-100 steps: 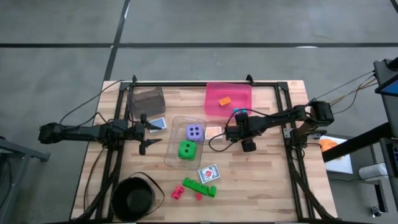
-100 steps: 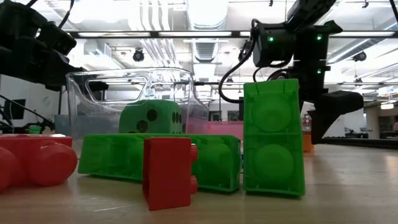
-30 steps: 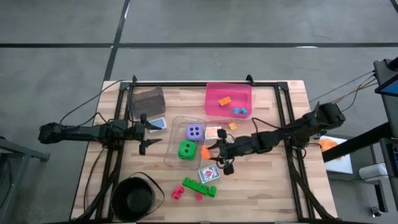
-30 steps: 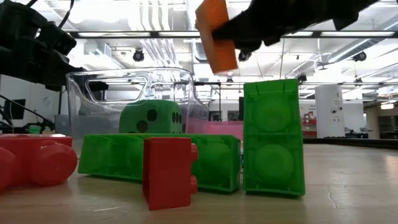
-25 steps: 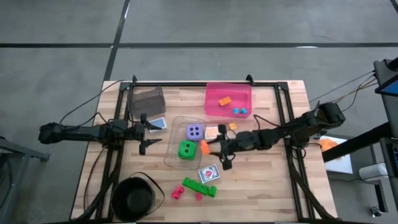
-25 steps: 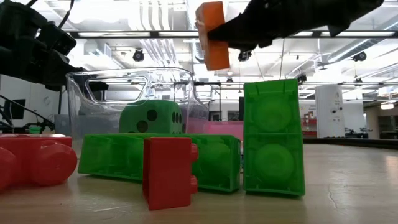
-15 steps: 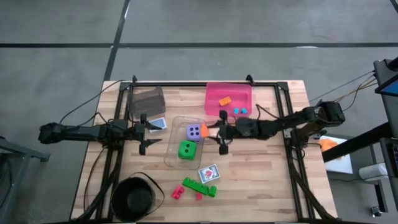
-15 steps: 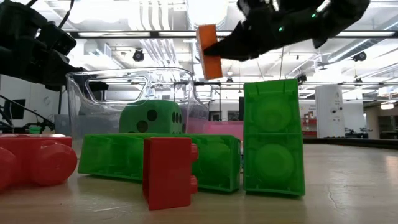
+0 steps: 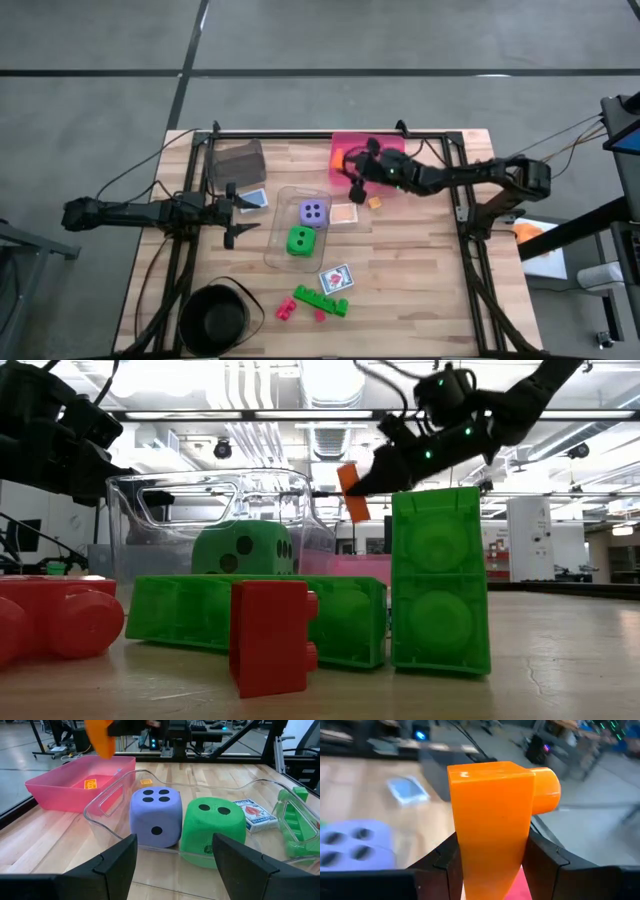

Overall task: Pick & Place Toys
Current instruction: Put the orange game piece into the pink bin

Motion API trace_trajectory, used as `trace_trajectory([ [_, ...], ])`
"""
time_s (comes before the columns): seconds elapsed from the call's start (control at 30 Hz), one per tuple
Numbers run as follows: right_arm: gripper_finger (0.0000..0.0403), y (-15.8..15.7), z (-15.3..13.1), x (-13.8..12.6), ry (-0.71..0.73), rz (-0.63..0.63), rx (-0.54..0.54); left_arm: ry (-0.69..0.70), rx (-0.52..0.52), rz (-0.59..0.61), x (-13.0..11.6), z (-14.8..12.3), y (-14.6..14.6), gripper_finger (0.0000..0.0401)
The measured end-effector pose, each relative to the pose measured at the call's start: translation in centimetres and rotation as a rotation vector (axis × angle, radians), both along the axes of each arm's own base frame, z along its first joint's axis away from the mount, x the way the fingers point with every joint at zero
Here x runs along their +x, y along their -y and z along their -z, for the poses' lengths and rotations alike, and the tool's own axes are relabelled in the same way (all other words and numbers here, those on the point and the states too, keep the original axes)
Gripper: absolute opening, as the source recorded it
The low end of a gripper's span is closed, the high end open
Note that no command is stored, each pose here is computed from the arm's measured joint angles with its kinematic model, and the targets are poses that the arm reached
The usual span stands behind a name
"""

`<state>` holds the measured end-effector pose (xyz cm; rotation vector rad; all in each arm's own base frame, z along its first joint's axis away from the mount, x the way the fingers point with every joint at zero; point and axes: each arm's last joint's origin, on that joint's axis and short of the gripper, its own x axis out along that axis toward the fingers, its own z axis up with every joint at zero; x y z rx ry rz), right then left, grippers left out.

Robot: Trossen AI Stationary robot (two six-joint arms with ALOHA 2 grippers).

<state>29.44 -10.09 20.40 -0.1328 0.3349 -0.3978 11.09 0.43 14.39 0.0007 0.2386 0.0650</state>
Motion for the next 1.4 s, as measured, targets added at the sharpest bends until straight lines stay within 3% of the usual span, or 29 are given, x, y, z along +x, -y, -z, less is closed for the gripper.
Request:
trace_trajectory([
  [0.2, 0.0152, 2.4, 1.2, -1.4, -0.111, 0.115, 0.079, 0.000, 0.000, 0.000, 0.0, 0.0, 0.0, 0.0258],
  [0.5, 0.0152, 3.2, 2.5, -2.8, -0.287, 0.336, 0.053, 0.000, 0.000, 0.000, 0.0, 0.0, 0.0, 0.0258],
  [1.4, 0.0151, 3.4, 3.7, -4.0, -0.431, 0.387, 0.119, 0.000, 0.000, 0.000, 0.0, 0.0, 0.0, 0.0258],
])
